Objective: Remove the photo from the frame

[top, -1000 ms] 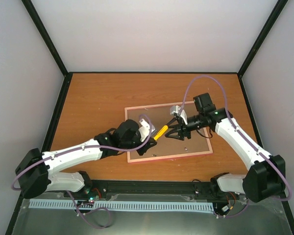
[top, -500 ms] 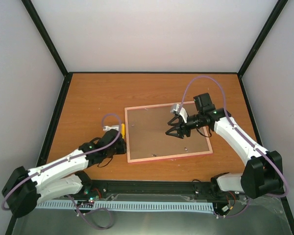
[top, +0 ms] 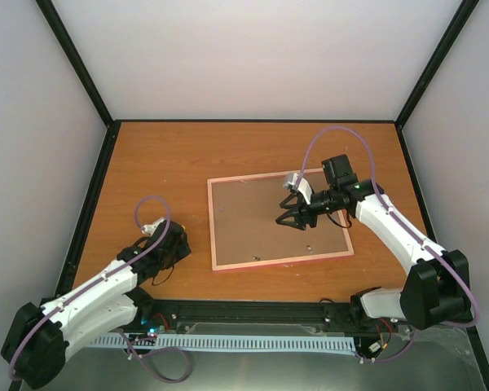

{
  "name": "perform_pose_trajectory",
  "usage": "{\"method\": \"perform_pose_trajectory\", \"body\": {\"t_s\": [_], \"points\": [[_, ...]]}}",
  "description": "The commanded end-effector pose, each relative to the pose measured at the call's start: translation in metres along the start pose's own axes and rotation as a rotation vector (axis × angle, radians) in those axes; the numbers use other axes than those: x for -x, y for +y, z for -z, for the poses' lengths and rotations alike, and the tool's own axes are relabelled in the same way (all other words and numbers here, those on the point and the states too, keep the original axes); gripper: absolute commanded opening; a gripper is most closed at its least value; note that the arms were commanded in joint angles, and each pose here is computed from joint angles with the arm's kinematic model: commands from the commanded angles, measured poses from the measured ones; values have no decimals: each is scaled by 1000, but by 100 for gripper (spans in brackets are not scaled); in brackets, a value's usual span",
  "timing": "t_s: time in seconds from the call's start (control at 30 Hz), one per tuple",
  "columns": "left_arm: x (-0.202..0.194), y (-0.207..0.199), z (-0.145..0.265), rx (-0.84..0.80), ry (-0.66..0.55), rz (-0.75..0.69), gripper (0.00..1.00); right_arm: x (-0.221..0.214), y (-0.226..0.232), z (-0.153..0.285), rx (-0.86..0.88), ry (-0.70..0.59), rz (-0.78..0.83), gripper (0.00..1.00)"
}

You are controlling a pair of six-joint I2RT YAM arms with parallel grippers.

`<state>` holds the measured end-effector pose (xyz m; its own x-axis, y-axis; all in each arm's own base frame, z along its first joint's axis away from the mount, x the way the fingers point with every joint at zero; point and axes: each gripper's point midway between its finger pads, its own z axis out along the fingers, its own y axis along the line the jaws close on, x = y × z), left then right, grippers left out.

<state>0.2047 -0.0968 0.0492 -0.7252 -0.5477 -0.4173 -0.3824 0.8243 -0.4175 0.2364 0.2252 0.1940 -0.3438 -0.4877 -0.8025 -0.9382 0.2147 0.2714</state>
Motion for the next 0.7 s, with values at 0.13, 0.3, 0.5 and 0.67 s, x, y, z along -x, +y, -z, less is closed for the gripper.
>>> {"method": "perform_pose_trajectory", "body": {"t_s": [0.13,0.3,0.5,0.67], "points": [[-16,15,-14,0,66,85,8,-3,-2,-1,-2,9,6,61],[-21,22,-16,13,72,89,8,-4,-2,-1,-4,9,6,61],[-24,26,-14,16,80,111,12,-6,-3,-2,-2,17,-1,61],[-23,30,-14,23,64,125,18,-6,-3,-3,1,16,2,61]]}}
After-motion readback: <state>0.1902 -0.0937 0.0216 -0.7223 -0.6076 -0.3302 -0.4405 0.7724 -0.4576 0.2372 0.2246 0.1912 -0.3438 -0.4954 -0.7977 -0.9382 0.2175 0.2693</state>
